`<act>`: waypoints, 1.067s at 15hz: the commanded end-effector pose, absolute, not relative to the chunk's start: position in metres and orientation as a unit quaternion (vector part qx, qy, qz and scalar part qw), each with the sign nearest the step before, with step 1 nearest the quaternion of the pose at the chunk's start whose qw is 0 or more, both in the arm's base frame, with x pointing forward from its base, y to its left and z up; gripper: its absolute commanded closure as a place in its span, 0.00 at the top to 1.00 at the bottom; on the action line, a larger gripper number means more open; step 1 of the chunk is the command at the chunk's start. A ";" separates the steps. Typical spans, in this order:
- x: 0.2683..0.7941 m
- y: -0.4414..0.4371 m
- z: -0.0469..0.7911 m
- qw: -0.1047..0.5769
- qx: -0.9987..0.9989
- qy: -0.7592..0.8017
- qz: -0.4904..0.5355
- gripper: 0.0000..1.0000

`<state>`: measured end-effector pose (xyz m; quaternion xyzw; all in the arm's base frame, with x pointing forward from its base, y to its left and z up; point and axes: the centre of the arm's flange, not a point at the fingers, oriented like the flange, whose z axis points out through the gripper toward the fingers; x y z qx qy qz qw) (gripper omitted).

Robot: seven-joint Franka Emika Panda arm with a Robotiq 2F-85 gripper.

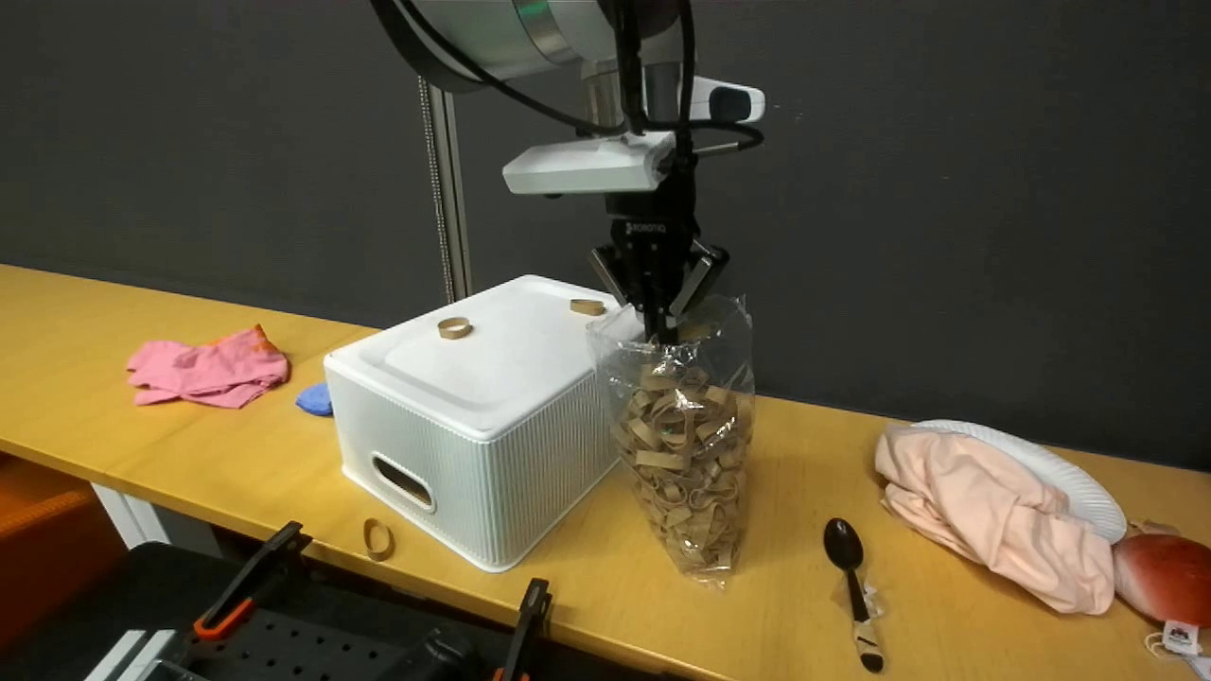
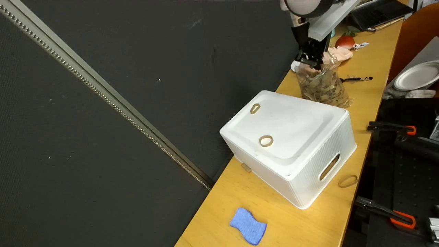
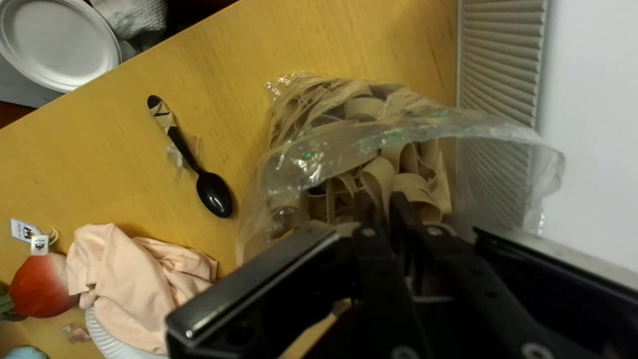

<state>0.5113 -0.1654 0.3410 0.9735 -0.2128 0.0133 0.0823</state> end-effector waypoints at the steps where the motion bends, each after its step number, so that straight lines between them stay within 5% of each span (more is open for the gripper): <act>1: 0.514 -0.166 0.352 0.077 0.972 -0.219 0.024 0.44; 9: 0.544 -0.159 0.390 0.030 0.975 -0.213 0.057 0.99; 16: 0.624 -0.137 0.391 -0.011 0.981 -0.169 0.096 1.00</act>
